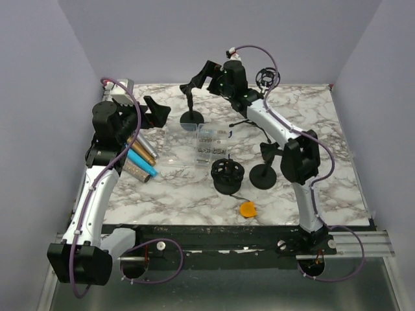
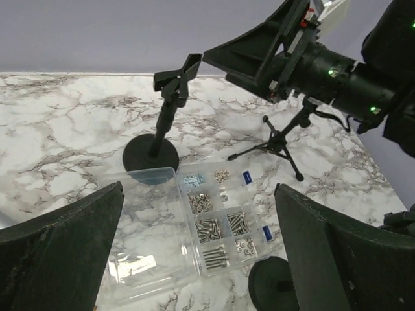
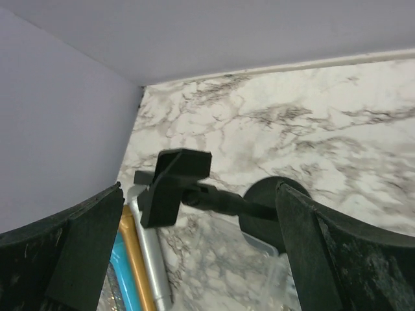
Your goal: Remove the microphone from the stand
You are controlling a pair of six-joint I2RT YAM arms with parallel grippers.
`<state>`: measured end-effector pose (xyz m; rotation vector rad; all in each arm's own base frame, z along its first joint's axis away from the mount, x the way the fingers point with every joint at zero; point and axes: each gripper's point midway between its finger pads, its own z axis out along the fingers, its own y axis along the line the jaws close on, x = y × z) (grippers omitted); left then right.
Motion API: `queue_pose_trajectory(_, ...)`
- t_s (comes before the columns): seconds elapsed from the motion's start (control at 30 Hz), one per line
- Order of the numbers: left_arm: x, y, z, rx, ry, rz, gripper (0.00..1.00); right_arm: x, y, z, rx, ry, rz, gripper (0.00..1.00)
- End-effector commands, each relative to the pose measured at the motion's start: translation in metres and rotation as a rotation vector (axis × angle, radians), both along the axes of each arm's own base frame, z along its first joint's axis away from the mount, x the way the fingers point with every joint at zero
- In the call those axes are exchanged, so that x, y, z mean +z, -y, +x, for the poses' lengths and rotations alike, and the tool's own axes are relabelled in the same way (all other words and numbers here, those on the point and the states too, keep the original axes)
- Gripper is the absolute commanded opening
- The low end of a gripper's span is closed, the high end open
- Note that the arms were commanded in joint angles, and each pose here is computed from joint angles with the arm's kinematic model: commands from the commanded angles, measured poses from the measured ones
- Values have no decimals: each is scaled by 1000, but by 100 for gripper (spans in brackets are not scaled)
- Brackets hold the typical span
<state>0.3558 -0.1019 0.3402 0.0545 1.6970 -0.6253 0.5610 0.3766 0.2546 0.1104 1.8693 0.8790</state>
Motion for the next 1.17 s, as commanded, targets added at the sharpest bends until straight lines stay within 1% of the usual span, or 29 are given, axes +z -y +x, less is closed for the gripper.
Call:
queue_pose_trajectory(0.0, 11, 17, -6, -82, 71, 32, 98, 51, 54, -38, -66, 58, -176, 100)
queue_pose_trajectory(0.13, 29, 36, -28, -166, 102, -15, 98, 82, 98, -94, -84, 104, -236, 100)
queue_pose_trajectory(0.23, 47, 48, -53, -247, 125, -82, 99, 90, 135, -138, -122, 126, -270, 100)
queue_pose_trajectory(0.37, 72, 51, -92, -292, 186, -139, 99, 115, 188, -197, -191, 197, -288, 100)
queue_pose_trajectory(0.5, 92, 42, -130, -272, 283, -130, 99, 142, 237, -252, -280, 261, -270, 100)
queue_pose_trajectory(0.67, 108, 27, -164, -207, 390, -125, 99, 167, 291, -305, -405, 305, -228, 100)
queue_pose_trajectory(0.8, 119, 17, -186, -169, 463, -137, 98, 186, 323, -335, -491, 333, -193, 100)
queue_pose_trajectory(0.9, 124, 12, -196, -143, 495, -145, 98, 195, 339, -348, -541, 346, -174, 100)
queue_pose_trajectory(1.0, 126, 8, -198, -119, 506, -148, 99, 200, 350, -360, -565, 367, -148, 100)
queue_pose_trajectory(1.03, 125, 7, -198, -118, 506, -147, 99, 203, 347, -362, -545, 404, -149, 100)
queue_pose_trajectory(1.13, 124, 9, -195, -123, 496, -147, 99, 198, 353, -360, -579, 356, -165, 100)
